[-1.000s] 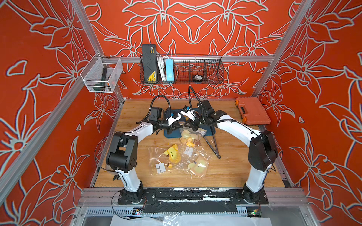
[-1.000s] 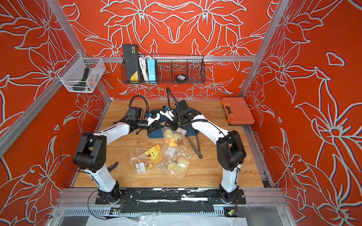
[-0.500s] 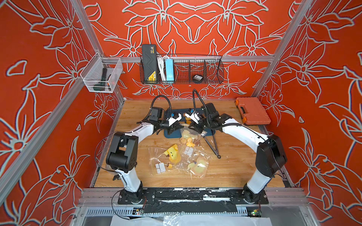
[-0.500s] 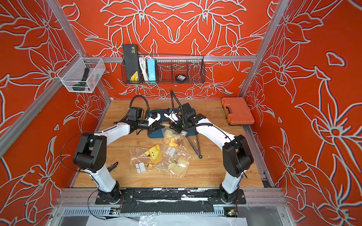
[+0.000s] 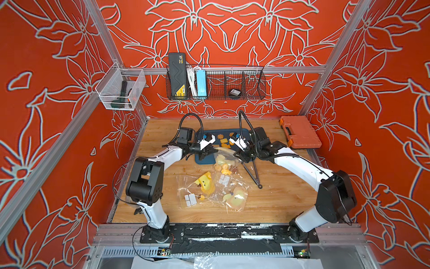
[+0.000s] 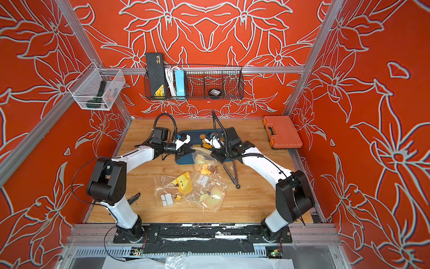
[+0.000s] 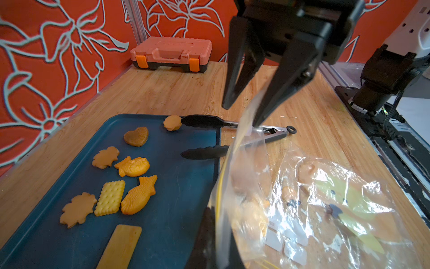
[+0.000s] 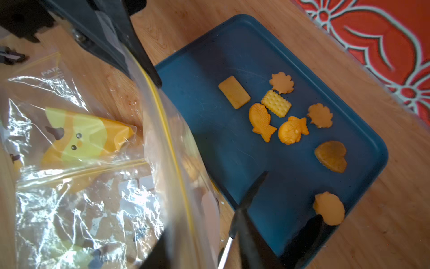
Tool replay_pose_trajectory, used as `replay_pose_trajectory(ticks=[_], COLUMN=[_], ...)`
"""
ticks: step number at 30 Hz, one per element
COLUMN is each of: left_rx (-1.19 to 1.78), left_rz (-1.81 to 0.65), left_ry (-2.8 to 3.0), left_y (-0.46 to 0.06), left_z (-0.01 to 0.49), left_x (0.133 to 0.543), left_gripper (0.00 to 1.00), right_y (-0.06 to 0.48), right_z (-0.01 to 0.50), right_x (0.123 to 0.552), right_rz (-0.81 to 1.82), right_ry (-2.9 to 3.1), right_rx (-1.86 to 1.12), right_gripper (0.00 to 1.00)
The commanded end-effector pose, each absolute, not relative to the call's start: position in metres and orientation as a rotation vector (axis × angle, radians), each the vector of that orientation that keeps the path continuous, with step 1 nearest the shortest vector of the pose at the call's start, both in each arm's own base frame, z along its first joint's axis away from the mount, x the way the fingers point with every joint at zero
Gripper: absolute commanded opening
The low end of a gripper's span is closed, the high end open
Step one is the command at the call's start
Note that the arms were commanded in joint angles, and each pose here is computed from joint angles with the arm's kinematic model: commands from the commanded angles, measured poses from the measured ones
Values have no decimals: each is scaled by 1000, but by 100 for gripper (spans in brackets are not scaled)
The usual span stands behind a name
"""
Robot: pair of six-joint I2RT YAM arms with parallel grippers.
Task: Put the cookies into a resealable bag to prevent moisture
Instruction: Close the ziploc bag at the center of the board.
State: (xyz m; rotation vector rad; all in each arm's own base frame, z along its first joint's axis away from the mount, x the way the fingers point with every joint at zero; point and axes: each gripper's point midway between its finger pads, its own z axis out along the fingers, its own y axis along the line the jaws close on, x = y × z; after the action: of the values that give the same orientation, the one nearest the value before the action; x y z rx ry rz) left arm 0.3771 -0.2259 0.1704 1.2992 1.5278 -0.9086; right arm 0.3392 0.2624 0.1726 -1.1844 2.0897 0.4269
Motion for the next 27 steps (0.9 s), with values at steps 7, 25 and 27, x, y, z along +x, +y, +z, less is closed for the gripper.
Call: replay_pose_trajectory(ticks=[7,25,27], left_rx=[1315,1317,1322], left_rz=[-902,-926,-924], left_ry=[1476,1436,1435], left_y=[-226,-231,-231], left_z=[185,195,194], left_x=[377,369,368], left_gripper=[0,41,35], right_y=[248,236,235], right_z=[181,177,177], right_x=[335,318,317], right_rz=[388,370,366], right_ry=[2074,2122,2127], right_rx=[-1181,-1196,-1196], right_gripper=[47,16,21])
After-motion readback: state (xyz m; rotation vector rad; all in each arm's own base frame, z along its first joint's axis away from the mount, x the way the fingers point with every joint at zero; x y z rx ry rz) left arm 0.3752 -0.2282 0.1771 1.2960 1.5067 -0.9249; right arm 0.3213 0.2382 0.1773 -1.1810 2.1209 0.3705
